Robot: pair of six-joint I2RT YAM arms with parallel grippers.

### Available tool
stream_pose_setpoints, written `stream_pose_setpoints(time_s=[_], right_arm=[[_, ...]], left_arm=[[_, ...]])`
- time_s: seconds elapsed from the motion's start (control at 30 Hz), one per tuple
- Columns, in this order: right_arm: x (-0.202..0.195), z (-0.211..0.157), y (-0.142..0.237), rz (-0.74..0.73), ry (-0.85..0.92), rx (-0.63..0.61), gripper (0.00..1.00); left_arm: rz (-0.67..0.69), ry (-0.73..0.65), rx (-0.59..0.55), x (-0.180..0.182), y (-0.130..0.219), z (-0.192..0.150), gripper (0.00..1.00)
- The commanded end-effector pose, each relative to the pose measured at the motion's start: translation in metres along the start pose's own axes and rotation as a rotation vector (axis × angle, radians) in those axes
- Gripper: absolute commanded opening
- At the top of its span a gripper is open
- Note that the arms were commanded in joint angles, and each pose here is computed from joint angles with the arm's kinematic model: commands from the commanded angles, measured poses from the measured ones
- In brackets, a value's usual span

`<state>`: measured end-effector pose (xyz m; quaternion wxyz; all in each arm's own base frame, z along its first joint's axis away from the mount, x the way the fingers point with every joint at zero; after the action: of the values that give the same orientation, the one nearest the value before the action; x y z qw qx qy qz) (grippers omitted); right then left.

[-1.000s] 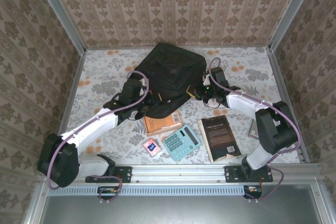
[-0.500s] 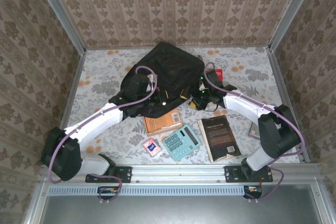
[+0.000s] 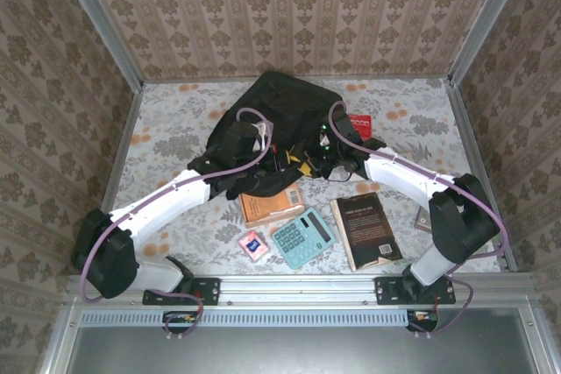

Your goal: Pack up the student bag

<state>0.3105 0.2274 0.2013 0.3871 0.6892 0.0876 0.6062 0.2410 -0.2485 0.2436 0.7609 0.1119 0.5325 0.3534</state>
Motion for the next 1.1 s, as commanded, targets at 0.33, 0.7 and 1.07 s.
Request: stream_pose_setpoints(time_s=[0.33, 0.7, 1.07], right_arm=[[-0.021, -0.001, -0.013, -0.132, -0.040, 0.017, 0.26], [-0.035, 0.007, -0.002, -0.227, -0.017, -0.015, 0.03], [-0.043, 0.015, 0.003, -0.249, -0.003, -0.027, 0.02]], left_arm=[[-0.034, -0.053, -0.051, -0.013, 0.015, 0.005, 0.00], [0.057, -0.064, -0.129, 0.006, 0.043, 0.009, 0.00], [0.105, -0.034, -0.174, 0.027, 0.062, 0.005, 0.00]])
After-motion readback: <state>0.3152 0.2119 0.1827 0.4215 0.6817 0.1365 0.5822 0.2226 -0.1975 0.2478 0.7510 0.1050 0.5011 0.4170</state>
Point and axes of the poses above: each hand's point on the last joint's axis, 136 mm out from that joint toward the fingers, its own y axis back along the fingers, its own x axis along the line the jaws close on, z = x × y, the point moved 8 cm from there along y, back along the fingers, and after that the axes turned 7 degrees about y, right-handed, at the moved point
